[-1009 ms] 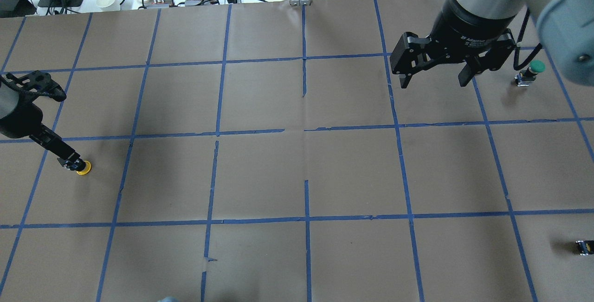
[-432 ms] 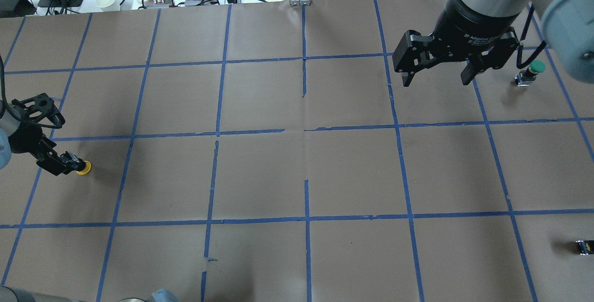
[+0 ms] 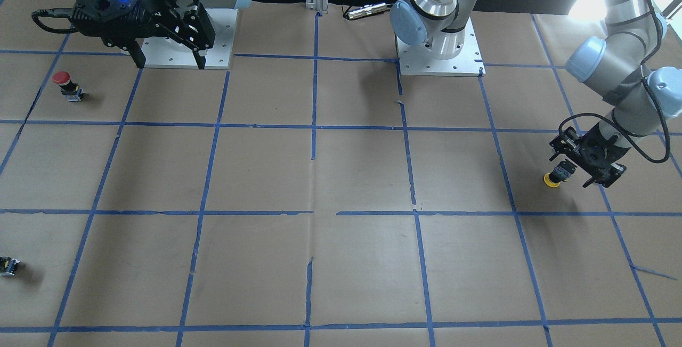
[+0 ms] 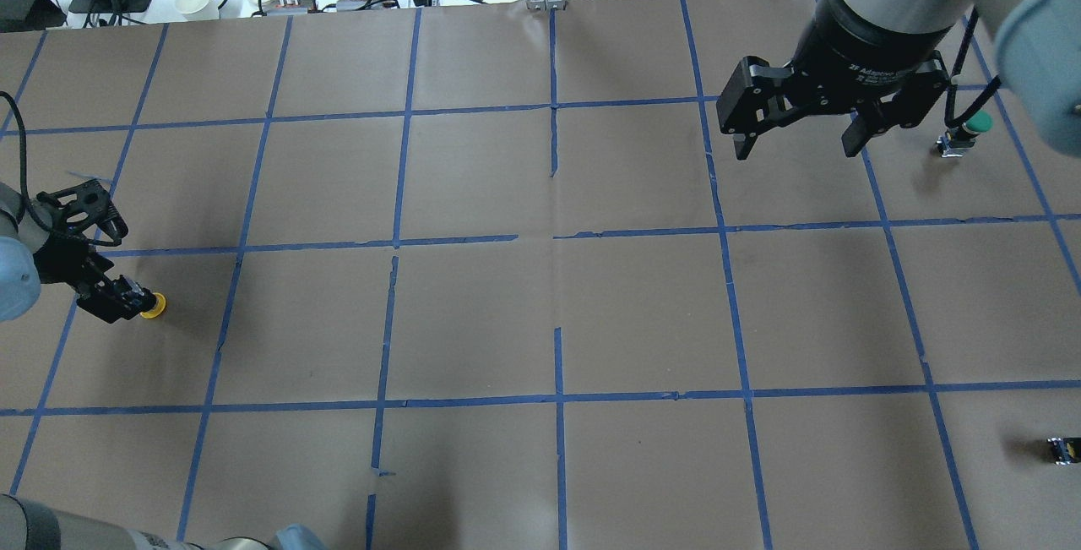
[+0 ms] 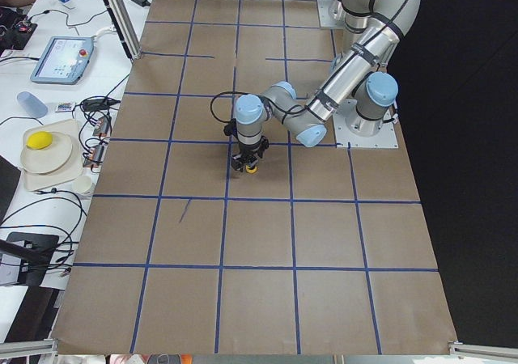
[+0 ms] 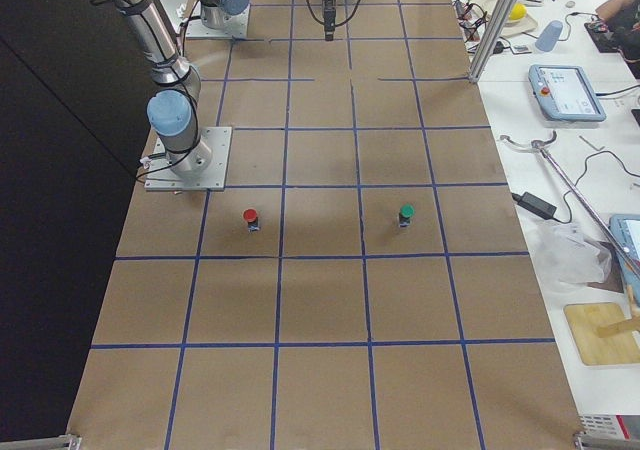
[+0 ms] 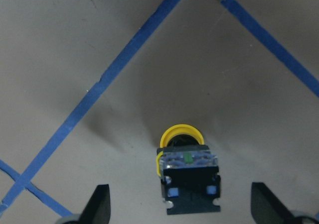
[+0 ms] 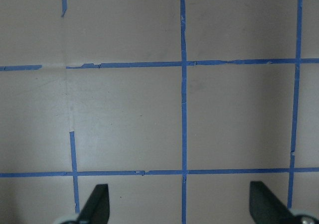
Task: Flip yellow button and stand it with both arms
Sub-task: 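Close the left gripper on the yellow button's black base, then lift the yellow button with the left gripper and carry it toward the right gripper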
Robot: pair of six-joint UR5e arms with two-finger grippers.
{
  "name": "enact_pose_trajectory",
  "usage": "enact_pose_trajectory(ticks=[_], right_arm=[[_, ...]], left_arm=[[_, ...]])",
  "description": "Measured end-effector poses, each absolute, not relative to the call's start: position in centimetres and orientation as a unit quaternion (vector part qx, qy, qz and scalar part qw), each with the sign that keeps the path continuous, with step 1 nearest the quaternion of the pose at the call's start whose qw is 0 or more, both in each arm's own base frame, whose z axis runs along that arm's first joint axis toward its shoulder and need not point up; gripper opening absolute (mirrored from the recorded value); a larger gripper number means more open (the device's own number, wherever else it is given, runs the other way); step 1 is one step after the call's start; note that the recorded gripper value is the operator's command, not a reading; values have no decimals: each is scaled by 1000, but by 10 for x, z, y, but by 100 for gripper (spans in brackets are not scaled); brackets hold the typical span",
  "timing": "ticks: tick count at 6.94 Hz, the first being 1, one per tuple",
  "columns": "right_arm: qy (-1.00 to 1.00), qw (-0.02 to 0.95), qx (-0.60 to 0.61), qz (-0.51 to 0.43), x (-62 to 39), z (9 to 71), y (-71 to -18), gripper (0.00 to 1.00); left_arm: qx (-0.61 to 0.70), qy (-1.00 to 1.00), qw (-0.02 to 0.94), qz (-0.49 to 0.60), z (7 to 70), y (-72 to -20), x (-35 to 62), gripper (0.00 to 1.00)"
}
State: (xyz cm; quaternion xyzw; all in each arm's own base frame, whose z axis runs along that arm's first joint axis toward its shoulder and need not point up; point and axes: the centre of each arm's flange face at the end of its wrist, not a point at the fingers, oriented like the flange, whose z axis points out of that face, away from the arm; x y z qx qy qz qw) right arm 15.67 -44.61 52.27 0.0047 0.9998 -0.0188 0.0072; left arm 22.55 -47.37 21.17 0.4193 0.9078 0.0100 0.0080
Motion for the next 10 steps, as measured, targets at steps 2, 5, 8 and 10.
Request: enact_pose_trajectory(ticks=[2,5,8,10], right_arm=[[1000,7,4,-19,157,523,-446,100],[1000,7,4,-20,157,523,-446,100],[1000,8,3,-21,159,523,-445,100],[1000,8,7,-22,156,525,-447,100]], left_arm=[[421,907,4,4,210,-475,224,69],[421,907,8,7,216,-473,223,23],[411,912,-9,5,232,-474,215,17],[373,924,-80,-20,283,-475,170,17]])
